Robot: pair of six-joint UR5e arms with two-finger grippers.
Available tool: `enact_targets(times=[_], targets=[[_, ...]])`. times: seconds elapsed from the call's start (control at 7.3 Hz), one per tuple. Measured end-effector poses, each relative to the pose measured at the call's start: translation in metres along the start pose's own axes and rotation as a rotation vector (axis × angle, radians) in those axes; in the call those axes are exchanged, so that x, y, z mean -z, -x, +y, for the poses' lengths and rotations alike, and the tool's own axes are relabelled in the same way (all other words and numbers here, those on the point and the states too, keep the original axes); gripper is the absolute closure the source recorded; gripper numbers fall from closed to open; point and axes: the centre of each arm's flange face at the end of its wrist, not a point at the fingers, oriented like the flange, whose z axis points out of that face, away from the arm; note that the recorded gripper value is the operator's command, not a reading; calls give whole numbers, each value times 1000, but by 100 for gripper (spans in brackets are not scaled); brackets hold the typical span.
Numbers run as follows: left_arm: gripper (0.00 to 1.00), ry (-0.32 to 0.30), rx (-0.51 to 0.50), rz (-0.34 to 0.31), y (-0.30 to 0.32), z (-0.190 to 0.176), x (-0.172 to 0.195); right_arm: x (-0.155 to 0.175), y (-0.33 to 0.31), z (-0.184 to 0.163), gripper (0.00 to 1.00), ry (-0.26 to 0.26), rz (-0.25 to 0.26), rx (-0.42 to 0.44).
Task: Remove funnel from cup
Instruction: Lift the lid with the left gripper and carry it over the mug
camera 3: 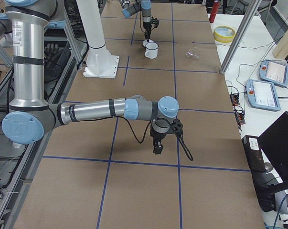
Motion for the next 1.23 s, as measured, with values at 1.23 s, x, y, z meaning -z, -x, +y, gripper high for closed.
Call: enact_targets(times=[1.23], targets=[[100,36,116,7,-114,-91,124,0,0,0,0,0,0,0]])
